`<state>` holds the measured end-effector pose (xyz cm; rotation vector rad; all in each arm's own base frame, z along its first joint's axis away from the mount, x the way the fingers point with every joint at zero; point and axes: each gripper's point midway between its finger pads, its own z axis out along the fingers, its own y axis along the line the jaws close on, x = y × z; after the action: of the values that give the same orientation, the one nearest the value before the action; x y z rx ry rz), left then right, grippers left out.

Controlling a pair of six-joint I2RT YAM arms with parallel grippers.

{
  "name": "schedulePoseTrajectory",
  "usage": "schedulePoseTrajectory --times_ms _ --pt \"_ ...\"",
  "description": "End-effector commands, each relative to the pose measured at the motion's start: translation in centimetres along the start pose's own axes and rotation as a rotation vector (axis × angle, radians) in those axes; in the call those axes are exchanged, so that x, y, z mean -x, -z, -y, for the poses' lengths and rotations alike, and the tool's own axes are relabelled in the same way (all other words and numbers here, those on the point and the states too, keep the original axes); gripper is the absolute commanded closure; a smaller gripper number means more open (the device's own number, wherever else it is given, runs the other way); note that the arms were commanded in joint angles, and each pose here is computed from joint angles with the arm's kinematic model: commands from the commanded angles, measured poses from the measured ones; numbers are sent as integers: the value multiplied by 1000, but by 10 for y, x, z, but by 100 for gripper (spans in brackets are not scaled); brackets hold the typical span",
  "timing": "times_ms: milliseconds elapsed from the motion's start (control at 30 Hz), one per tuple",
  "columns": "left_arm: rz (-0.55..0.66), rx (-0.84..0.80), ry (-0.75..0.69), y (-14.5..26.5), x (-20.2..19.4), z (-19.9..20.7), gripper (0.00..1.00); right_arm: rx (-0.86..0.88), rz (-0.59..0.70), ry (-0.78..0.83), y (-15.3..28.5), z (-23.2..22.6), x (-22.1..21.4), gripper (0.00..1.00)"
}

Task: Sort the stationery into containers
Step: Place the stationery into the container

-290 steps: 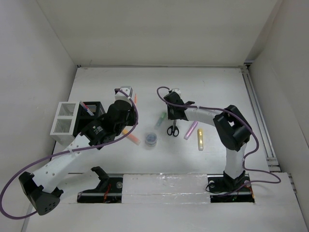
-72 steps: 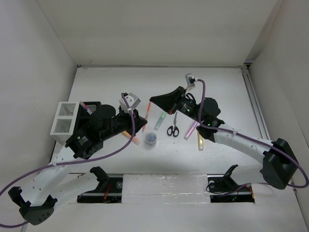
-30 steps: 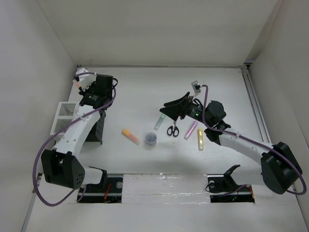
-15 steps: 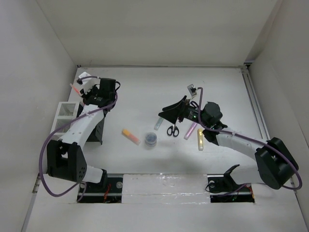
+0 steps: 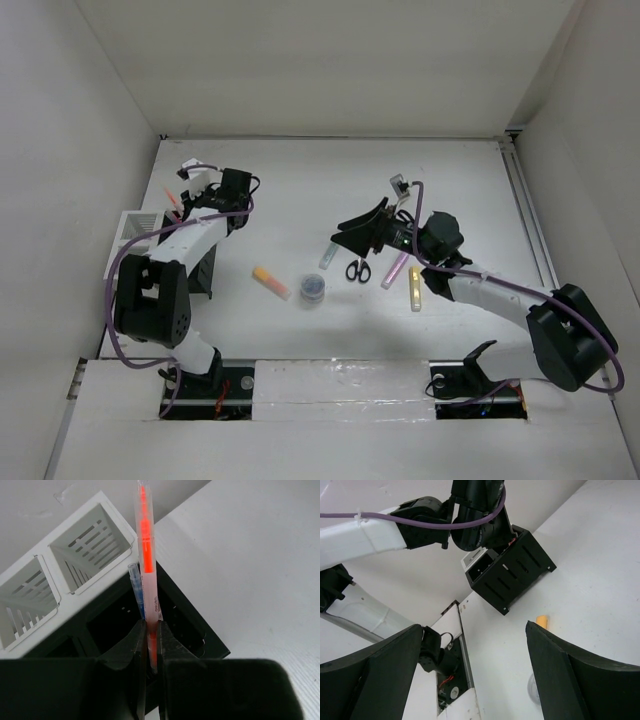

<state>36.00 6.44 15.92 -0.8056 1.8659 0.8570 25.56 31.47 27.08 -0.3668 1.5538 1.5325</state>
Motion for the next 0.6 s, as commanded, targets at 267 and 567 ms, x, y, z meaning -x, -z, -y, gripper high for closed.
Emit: schedulePoseTrajectory --times_ms 267,567 --pt "-15 12 17 3 8 -4 81 71 27 58 2 -14 11 10" --pt "7 -20 102 15 32 -14 45 77 32 63 2 -15 12 10"
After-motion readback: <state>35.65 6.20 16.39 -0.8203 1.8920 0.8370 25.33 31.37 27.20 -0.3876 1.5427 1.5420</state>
